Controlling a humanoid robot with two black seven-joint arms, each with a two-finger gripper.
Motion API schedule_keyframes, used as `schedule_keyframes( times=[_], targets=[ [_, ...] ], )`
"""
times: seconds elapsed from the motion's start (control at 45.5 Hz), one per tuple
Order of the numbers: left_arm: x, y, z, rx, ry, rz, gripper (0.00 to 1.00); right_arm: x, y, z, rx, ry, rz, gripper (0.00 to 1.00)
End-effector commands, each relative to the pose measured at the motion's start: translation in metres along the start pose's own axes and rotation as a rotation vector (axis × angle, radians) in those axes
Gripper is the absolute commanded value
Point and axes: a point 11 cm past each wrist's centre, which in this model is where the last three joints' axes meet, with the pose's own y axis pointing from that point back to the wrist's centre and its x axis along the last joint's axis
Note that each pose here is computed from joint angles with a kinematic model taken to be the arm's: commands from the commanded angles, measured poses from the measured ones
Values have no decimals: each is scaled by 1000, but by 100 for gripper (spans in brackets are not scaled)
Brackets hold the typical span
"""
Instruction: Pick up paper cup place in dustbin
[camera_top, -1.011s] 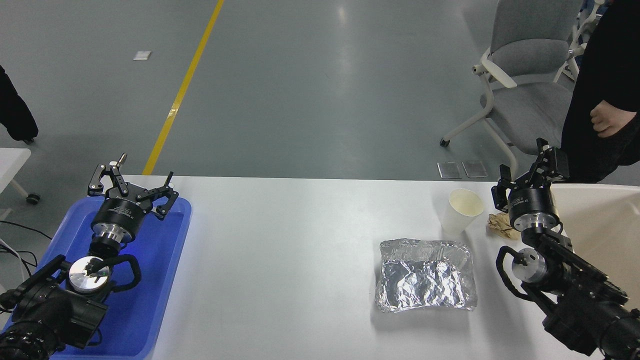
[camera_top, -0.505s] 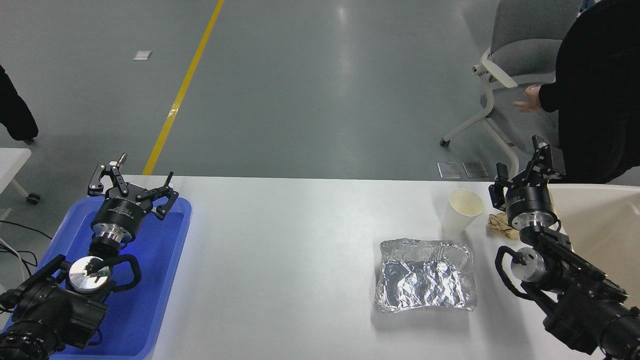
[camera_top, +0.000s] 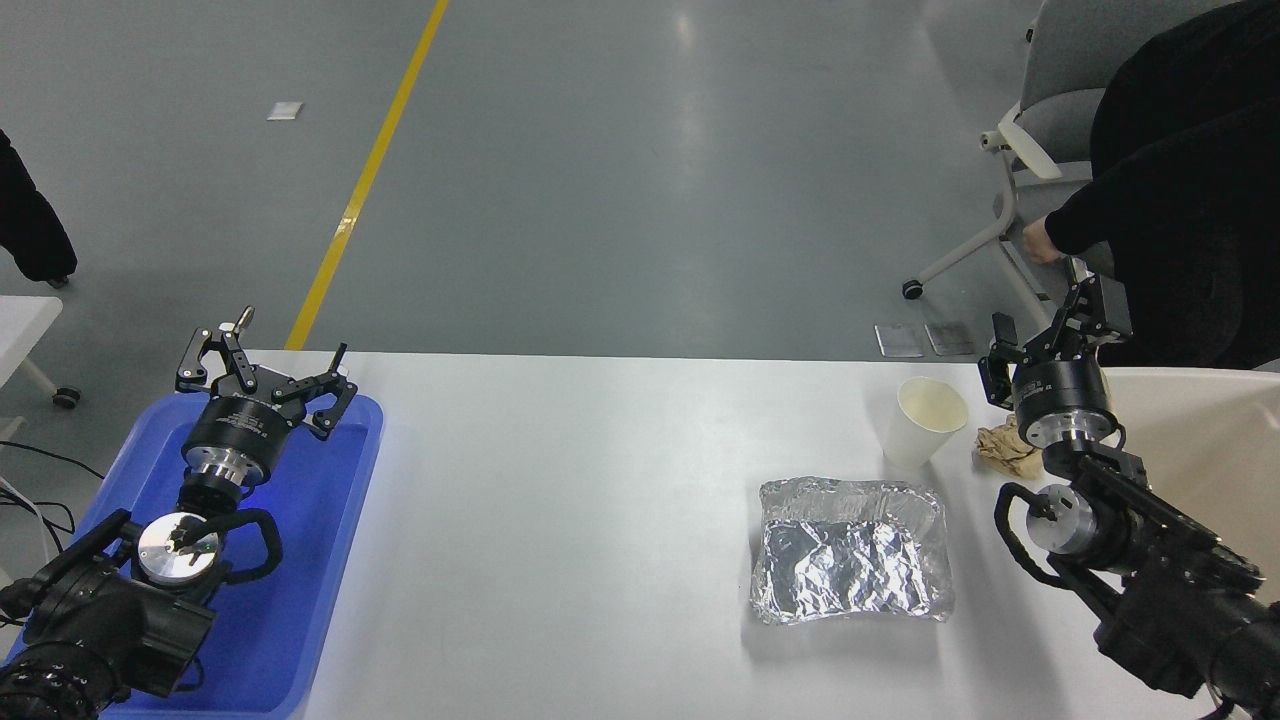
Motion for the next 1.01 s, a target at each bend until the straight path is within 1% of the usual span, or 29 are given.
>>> schedule_keyframes(
  times=[0.0,0.176,0.264,0.308,0.418,0.615,0.747,0.989],
  targets=[
    [0,0,0,0,0,0,100,12,-19,-41,42,156,-61,100],
    [0,0,0,-1,1,0,100,28,-34,-83,65,341,-115,100],
    [0,0,0,0,0,0,100,31,-37,-93,23,461,-168,100],
    [0,0,0,0,0,0,100,33,-39,-98,-40,569,-208,100],
    [0,0,0,-1,1,0,100,45,-40,-102,-165,750,-240,100],
    [0,0,0,0,0,0,100,74,-36,-106,-405,1029,-237,100],
    [0,0,0,0,0,0,100,83,-32,-108,-511,1178,-257,100],
    [0,0,0,-1,1,0,100,76,-11,-103,-650,1415,-436,100]
  ],
)
